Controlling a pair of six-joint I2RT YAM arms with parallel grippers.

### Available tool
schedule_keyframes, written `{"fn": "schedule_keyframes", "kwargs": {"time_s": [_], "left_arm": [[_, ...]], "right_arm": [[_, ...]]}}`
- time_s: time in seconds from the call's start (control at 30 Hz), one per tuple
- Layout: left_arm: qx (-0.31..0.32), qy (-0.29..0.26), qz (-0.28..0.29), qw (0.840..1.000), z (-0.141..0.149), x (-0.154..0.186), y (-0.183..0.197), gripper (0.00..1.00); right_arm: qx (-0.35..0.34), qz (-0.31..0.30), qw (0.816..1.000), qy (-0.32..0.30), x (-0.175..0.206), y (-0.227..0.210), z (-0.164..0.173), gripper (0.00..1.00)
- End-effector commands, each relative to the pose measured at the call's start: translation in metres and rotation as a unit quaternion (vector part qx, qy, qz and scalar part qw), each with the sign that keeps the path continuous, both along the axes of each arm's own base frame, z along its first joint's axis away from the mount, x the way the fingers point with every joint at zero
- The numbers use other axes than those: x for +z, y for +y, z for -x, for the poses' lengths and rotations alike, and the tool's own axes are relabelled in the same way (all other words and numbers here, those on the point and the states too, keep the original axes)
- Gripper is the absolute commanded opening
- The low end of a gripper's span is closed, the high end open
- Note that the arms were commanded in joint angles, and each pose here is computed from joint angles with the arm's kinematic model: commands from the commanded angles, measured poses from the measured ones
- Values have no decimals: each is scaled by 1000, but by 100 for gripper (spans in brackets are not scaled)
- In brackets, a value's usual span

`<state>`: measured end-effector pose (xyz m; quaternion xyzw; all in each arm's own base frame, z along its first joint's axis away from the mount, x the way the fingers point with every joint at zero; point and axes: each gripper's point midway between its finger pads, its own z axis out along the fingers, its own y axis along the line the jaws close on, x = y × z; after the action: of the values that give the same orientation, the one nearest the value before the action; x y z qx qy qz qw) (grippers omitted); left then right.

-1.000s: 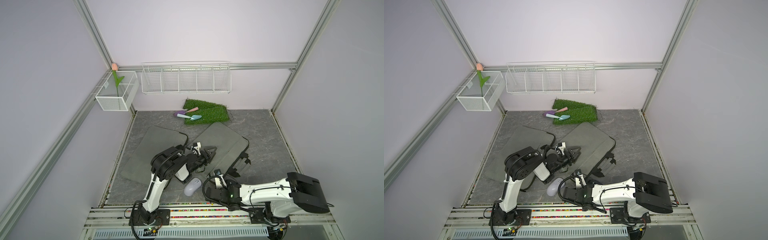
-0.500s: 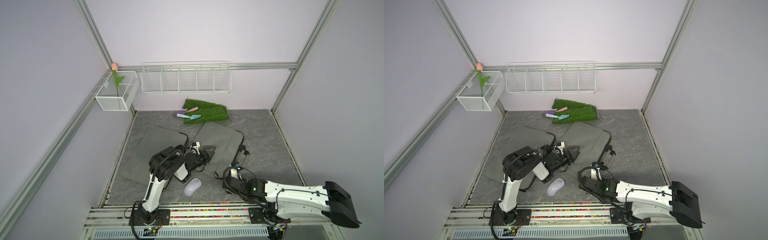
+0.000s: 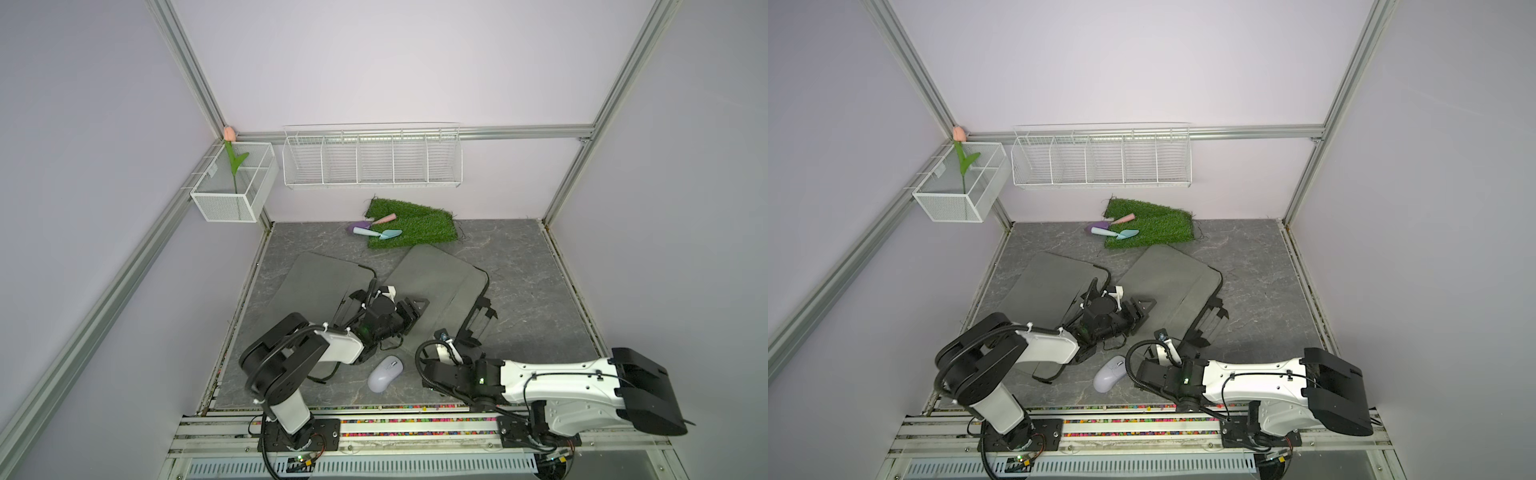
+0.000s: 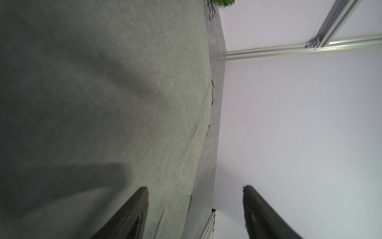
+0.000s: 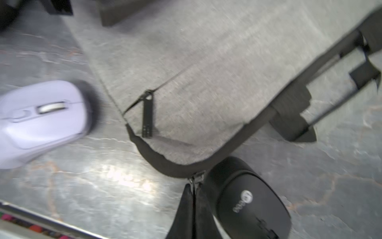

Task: Put the mouse into the laptop bag
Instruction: Unzip the zipper on the zippered laptop bag.

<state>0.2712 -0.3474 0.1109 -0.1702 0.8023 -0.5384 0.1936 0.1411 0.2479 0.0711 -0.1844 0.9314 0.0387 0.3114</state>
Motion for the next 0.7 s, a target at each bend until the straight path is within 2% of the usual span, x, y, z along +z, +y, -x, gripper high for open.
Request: {"fn": "schedule_keyframes", "kwargs": {"time_s": [0.0,0.17,0.3,0.37,0.5,0.67], "left_arm": [[1,45,-76,996,20,-23,15,71],[1,71,-94,993,40,-15,20,70],[-39,52,-61,996,54,3,-7,69],[-54,53,-63,995,58,4,-20,69],[-76,59,-44,994,60,-9,-45,68],[-81,102,-40,991,68,-57,-60,63]], "right_arm": [[32,-34,999,-17,12,29,-1,6],[46,-45,998,-17,6,37,1,6],[65,-68,995,-24,6,43,4,6],[70,-79,994,-30,9,43,5,6],[82,-94,992,-28,8,40,10,6],[80,-82,993,-25,1,28,12,6]]}}
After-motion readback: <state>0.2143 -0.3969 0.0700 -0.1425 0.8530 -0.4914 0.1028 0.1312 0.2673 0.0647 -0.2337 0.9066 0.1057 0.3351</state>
